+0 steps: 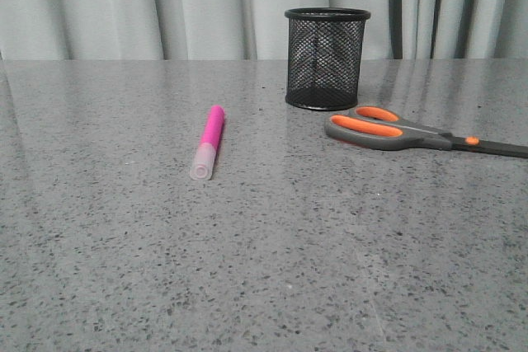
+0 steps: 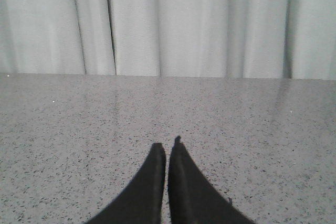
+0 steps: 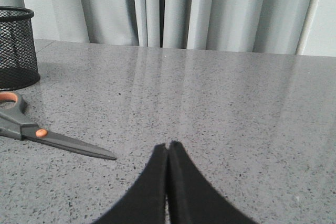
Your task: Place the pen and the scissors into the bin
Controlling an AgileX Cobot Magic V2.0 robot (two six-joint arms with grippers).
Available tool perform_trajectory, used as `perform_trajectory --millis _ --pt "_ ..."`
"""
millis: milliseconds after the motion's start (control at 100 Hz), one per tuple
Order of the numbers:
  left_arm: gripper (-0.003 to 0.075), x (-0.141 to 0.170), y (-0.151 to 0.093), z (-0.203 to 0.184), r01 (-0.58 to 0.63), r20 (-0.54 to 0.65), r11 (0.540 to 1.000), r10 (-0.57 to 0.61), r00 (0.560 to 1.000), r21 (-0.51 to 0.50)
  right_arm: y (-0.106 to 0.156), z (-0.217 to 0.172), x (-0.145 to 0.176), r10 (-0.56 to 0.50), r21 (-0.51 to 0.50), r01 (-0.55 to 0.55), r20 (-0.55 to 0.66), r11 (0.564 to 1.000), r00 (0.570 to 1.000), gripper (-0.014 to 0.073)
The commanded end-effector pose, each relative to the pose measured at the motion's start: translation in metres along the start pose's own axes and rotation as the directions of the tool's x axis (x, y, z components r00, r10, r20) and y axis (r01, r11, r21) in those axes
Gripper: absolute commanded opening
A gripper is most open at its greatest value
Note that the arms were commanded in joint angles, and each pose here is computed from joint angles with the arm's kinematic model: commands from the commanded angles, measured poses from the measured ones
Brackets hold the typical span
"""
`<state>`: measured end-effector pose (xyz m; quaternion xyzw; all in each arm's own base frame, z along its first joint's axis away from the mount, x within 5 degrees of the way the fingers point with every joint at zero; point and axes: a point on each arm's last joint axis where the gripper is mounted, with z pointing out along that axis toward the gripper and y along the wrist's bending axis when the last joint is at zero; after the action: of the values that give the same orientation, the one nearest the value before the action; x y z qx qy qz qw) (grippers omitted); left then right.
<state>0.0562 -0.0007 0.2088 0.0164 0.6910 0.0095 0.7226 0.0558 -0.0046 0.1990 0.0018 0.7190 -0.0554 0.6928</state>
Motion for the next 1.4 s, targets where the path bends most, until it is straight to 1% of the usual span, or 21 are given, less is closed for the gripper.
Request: perform_trajectory --millis 0,1200,1290,1390 --pt "-0.0019 0.0075 0.0003 -0.0013 0.019 0.054 1.0 -0.018 0.998 -0.008 -0.0006 -0.0009 -0.0034 -0.013 0.014 0.012 0.083 1.0 0.997 -0.0058" --pt "-0.0019 0.0075 0.0003 -0.0013 0.019 0.054 1.0 -0.018 0.998 -0.008 -0.0006 -0.0009 -0.0036 -0.01 0.014 0.009 0.085 1.0 0.996 -0.0058" --pt "-0.0019 0.0075 0.0004 -0.0013 0.046 0.054 0.999 -0.045 0.998 -0.007 -0.0006 -0.0009 -0.0036 -0.009 0.013 0.008 0.085 1.0 0.996 -0.0058" --pt "-0.0019 0.0076 0.0005 -0.0013 0.095 0.054 0.995 -0.094 0.994 -0.006 -0.0005 -0.001 -0.0043 0.031 0.009 -0.032 0.093 0.999 0.995 -0.0058"
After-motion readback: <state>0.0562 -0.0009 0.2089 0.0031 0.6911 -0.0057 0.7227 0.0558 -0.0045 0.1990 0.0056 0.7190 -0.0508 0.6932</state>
